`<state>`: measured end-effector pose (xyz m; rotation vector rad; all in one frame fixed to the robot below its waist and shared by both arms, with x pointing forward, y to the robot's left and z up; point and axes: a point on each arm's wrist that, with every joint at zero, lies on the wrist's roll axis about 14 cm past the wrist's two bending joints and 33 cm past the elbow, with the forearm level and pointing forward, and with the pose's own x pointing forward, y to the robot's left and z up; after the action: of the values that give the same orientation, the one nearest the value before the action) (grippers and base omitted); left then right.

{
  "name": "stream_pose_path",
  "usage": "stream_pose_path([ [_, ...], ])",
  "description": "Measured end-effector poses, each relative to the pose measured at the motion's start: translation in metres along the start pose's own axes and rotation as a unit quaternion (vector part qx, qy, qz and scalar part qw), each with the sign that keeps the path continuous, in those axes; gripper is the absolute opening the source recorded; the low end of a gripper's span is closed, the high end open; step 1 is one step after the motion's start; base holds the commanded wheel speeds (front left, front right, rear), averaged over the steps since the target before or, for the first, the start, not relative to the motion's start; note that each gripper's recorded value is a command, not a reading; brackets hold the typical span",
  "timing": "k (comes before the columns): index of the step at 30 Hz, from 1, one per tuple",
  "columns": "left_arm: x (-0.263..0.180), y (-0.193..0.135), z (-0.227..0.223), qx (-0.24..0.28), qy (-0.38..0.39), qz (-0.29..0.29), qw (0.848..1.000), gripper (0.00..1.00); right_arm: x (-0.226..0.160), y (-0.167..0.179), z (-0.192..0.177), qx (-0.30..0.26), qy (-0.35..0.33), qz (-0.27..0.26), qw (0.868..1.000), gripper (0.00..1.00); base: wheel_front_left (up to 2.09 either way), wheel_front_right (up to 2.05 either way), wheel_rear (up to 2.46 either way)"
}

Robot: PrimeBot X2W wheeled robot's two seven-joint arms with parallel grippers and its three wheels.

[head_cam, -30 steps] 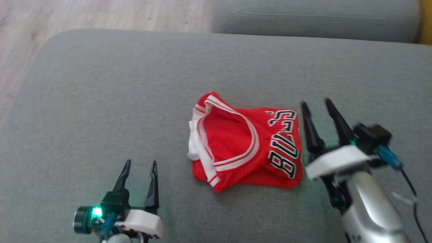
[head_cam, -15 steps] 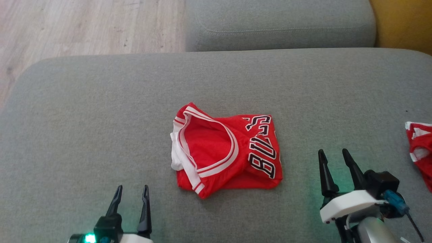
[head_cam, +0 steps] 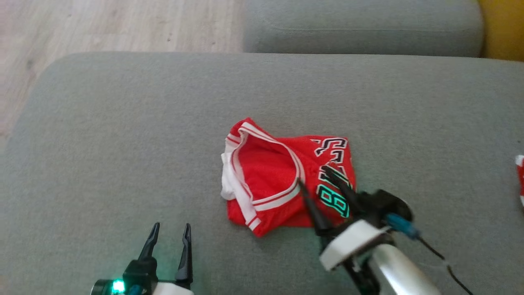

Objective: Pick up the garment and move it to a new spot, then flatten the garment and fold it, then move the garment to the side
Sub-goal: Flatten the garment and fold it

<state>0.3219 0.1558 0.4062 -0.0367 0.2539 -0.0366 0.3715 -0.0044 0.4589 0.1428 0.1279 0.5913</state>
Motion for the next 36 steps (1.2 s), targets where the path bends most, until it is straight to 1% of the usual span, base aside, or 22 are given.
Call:
stream_pose_path([
  [4, -0.006, 0.009, -0.008, -0.009, 0.012, 0.017, 1.000, 1.00, 0.022, 0.048, -0.005, -0.017, 0.027, 0.090, 0.995, 1.00, 0.00, 0.00, 0.00],
  [8, -0.009, 0.016, -0.009, -0.015, 0.013, 0.030, 0.999, 1.00, 0.031, 0.075, -0.027, -0.044, 0.083, 0.147, 0.985, 1.00, 0.00, 0.00, 0.00],
  [12, -0.014, 0.025, -0.013, -0.022, 0.018, 0.048, 0.998, 1.00, 0.030, 0.080, -0.055, -0.053, 0.136, 0.164, 0.976, 1.00, 0.00, 0.00, 0.00],
  [13, -0.016, 0.028, -0.015, -0.024, 0.021, 0.054, 0.998, 1.00, 0.028, 0.077, -0.067, -0.056, 0.158, 0.165, 0.972, 1.00, 0.00, 0.00, 0.00],
  [17, -0.018, 0.031, -0.018, -0.025, 0.026, 0.060, 0.998, 1.00, 0.024, 0.078, -0.082, -0.061, 0.184, 0.171, 0.966, 1.00, 0.00, 0.00, 0.00],
  [18, -0.018, 0.031, -0.018, -0.026, 0.027, 0.062, 0.997, 1.00, 0.023, 0.079, -0.084, -0.062, 0.187, 0.173, 0.965, 0.95, 0.00, 0.00, 0.00],
  [19, -0.017, 0.031, -0.018, -0.026, 0.028, 0.062, 0.997, 1.00, 0.023, 0.080, -0.085, -0.065, 0.190, 0.177, 0.964, 0.61, 0.00, 0.00, 0.00],
  [20, -0.017, 0.031, -0.019, -0.026, 0.028, 0.061, 0.997, 1.00, 0.023, 0.081, -0.086, -0.066, 0.192, 0.180, 0.962, 0.02, 0.00, 0.00, 0.00],
  [21, -0.017, 0.030, -0.019, -0.026, 0.029, 0.060, 0.997, 1.00, 0.023, 0.082, -0.087, -0.067, 0.193, 0.183, 0.962, 0.00, 0.00, 0.00, 0.00],
  [23, -0.015, 0.029, -0.018, -0.025, 0.028, 0.058, 0.998, 1.00, 0.025, 0.083, -0.087, -0.068, 0.197, 0.186, 0.960, 0.00, 0.00, 0.00, 0.00],
  [25, -0.012, 0.028, -0.015, -0.023, 0.024, 0.054, 0.998, 1.00, 0.028, 0.084, -0.083, -0.063, 0.191, 0.188, 0.961, 0.00, 0.00, 0.00, 0.00],
  [31, -0.011, 0.026, -0.011, -0.021, 0.019, 0.052, 0.998, 1.00, 0.042, 0.099, -0.061, -0.046, 0.148, 0.210, 0.965, 0.00, 0.00, 0.00, 0.00],
  [36, -0.013, 0.029, -0.011, -0.022, 0.018, 0.057, 0.998, 1.00, 0.052, 0.117, -0.046, -0.038, 0.130, 0.239, 0.962, 0.00, 0.00, 0.00, 0.00],
])
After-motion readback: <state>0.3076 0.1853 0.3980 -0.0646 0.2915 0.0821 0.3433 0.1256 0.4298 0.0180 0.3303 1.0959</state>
